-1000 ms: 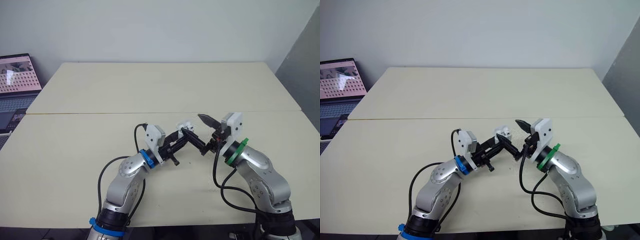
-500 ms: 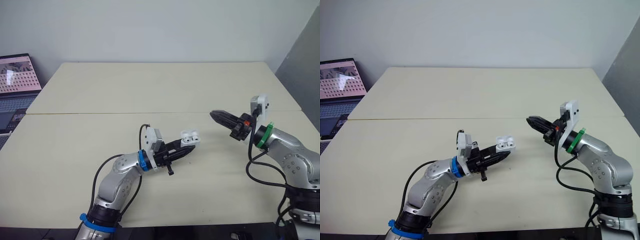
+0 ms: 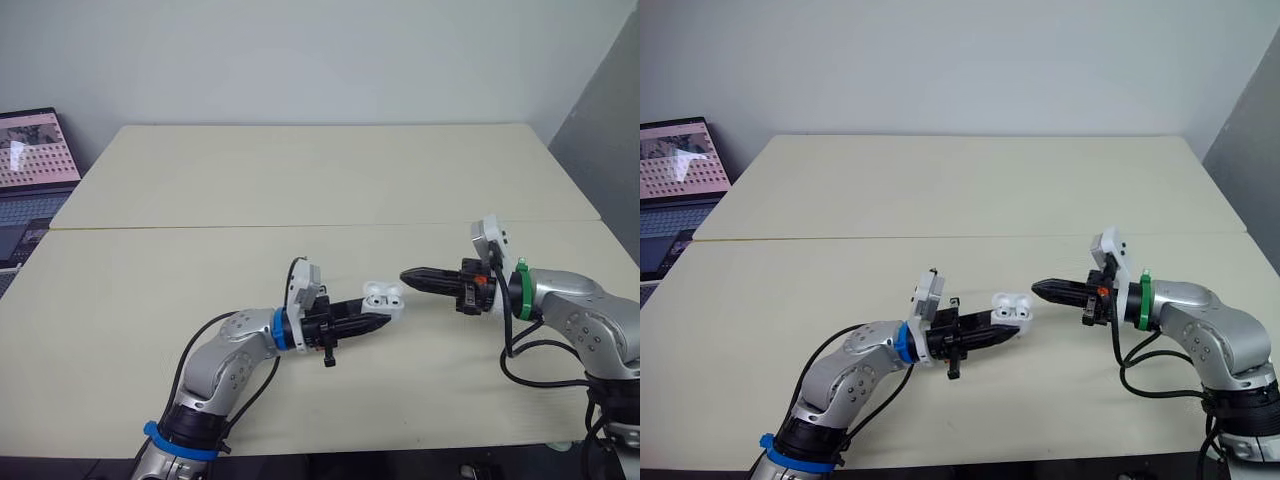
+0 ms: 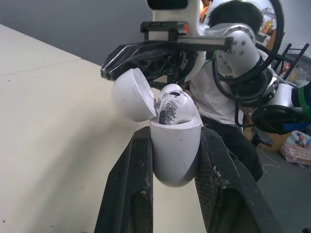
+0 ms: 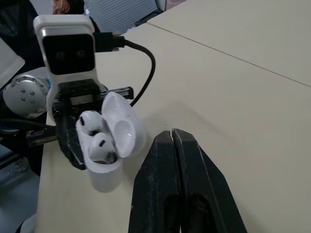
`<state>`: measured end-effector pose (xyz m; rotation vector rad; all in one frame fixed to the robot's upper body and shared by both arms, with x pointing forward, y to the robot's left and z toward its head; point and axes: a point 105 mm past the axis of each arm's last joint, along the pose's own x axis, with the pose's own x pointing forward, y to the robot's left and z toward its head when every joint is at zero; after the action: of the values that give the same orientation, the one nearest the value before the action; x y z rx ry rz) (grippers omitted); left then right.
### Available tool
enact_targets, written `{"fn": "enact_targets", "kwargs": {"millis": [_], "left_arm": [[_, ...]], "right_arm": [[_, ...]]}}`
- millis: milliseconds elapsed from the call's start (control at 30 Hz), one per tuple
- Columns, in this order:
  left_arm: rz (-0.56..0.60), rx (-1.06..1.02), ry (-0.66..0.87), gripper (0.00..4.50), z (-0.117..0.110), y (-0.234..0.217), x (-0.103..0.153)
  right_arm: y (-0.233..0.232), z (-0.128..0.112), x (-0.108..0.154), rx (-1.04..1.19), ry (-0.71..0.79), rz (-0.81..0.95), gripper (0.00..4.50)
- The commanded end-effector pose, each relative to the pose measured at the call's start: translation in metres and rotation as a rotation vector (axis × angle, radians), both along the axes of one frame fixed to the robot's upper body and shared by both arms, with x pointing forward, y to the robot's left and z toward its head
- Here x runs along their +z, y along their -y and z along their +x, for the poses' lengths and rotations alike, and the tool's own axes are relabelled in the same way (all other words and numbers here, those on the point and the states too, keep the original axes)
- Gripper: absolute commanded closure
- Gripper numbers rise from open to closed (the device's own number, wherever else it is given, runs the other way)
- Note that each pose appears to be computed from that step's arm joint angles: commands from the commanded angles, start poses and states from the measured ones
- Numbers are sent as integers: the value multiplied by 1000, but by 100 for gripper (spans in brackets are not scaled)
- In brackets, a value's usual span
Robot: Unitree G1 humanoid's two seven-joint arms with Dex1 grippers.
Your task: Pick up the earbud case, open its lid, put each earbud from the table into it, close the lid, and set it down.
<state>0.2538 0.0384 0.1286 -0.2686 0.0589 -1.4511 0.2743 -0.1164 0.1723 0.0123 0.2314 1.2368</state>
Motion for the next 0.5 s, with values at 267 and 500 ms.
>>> {"fn": "enact_targets", "kwargs": {"millis": [267, 500], "left_arm": [[-32, -18, 48, 375, -2, 4, 14], [-23, -14, 46, 375, 0, 3, 12]], "right_arm": [[-12, -28, 9, 145, -10, 7, 447], [-10, -25, 13, 127, 7, 25, 447]]}}
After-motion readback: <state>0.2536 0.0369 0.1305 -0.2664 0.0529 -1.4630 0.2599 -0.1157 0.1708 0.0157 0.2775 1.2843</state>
